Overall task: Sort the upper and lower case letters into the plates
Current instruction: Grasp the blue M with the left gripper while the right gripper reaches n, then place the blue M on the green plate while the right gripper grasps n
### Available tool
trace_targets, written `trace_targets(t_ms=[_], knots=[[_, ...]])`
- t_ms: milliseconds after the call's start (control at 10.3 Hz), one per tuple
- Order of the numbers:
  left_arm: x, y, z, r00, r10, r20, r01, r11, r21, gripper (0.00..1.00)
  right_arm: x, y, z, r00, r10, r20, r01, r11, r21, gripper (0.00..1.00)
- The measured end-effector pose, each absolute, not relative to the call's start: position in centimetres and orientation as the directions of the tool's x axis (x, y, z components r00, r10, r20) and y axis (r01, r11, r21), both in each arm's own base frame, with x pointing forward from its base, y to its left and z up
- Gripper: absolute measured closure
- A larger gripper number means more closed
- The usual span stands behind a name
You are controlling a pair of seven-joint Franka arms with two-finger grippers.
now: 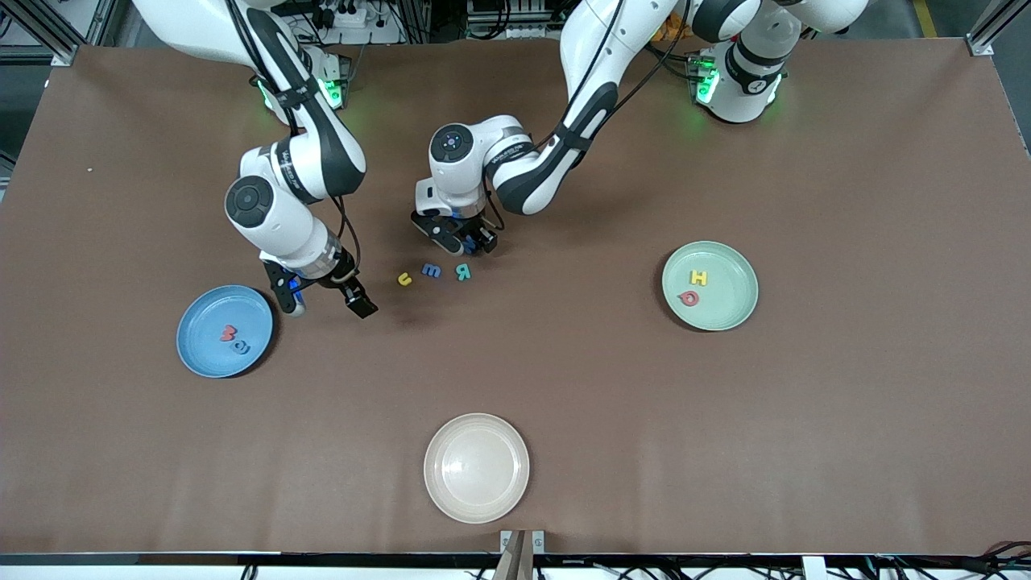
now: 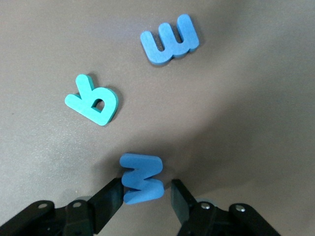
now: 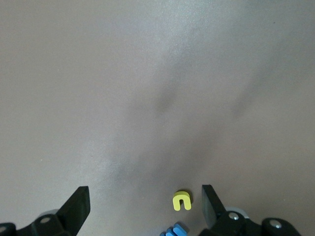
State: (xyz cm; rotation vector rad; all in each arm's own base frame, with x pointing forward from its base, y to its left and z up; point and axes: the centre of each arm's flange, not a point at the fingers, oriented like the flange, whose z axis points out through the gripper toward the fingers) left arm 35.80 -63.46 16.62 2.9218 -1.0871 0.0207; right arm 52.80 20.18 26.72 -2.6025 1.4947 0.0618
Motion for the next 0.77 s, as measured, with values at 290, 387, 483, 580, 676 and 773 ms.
trace_targets(t_ms=[290, 387, 483, 580, 676, 773], knots=[[35.8, -63.4, 16.7, 0.757, -0.654, 0.018, -0.654, -0.756, 0.017, 0.59, 53.1, 20.3, 26.8, 0.507, -0.856, -0.104, -0.861, -0.497, -0.105, 0.0], [35.8, -63.4, 16.7, 0.757, -0.654, 0.013, -0.654, -0.757, 0.014, 0.59, 53.1, 20.4, 26.8, 0.508, -0.855, -0.105, -0.86, -0.499, -0.105, 0.0], [35.8, -63.3, 16.7, 0.757, -0.654, -0.002, -0.653, -0.757, 0.008, 0.59, 53.2, 20.7, 26.5, 0.511, -0.853, -0.105, -0.859, -0.502, -0.102, 0.0], [35.8, -63.2, 16.7, 0.757, -0.652, -0.025, -0.653, -0.758, -0.001, 0.59, 53.2, 21.1, 25.9, 0.517, -0.85, -0.106, -0.856, -0.509, -0.094, 0.0], [36.0, -62.9, 16.9, 0.759, -0.649, -0.051, -0.65, -0.76, -0.013, 0.59, 53.0, 21.5, 24.9, 0.526, -0.844, -0.106, -0.851, -0.52, -0.077, 0.0], [36.5, -62.6, 17.3, 0.764, -0.641, -0.077, -0.644, -0.765, -0.025, 0.59, 52.7, 21.8, 23.8, 0.531, -0.84, -0.108, -0.847, -0.528, -0.058, 0.0]])
